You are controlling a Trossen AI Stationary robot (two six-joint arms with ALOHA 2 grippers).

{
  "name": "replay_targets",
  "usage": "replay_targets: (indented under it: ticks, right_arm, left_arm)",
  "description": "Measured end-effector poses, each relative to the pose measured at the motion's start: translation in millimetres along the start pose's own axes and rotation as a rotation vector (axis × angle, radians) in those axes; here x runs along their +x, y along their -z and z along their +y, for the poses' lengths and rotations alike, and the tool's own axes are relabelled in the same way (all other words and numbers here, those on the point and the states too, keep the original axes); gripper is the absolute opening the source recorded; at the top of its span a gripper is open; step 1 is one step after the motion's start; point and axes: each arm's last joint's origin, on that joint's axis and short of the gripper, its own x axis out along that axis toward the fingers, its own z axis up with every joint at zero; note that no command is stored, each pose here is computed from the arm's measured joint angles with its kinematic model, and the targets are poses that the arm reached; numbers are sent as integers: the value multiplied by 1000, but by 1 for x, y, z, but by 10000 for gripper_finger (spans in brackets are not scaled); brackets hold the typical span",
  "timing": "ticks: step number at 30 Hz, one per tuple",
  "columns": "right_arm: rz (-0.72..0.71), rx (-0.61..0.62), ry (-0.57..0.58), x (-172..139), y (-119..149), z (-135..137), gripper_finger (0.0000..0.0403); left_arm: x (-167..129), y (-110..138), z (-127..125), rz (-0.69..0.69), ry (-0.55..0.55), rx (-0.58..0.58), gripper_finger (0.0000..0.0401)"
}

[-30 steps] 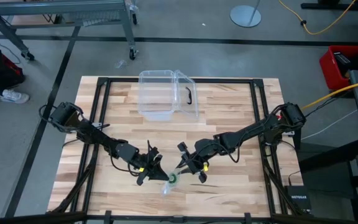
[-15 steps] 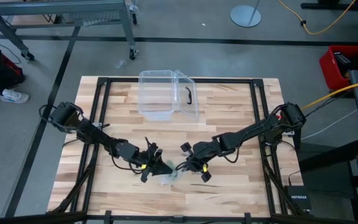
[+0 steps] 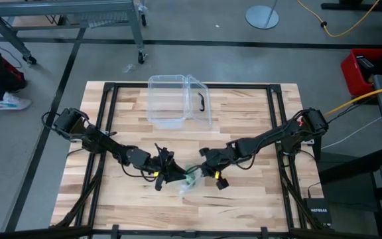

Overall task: Roll bandage
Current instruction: Close the transparent zip bag

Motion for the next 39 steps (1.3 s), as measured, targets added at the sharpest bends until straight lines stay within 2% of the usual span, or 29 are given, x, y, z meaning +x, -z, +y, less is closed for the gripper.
replay_targets:
  ticks: [5,14,22,26,29,33,39]
  right_arm:
    - [-22,225,-48,-21,-3,-14,2]
    - [-113,447,-197,-54,-10,-33,1]
    - [-20,508,-328,-63,-1,-32,1]
    - [4,515,-394,-63,1,-29,1]
    - [3,513,-423,-64,0,-28,1]
    - [0,511,-419,-63,0,-28,1]
    - [-51,495,-391,-63,-5,-30,1]
  left_arm:
    - [0,3,1,31,-15,107,89]
    - [-2,13,-5,84,-10,122,93]
    - [-4,22,-5,154,-44,37,122]
    - [-6,27,0,206,-101,-11,140]
    - [-7,32,5,230,-183,9,152]
    - [-8,31,8,192,-256,38,160]
    - [-8,32,7,196,-252,124,154]
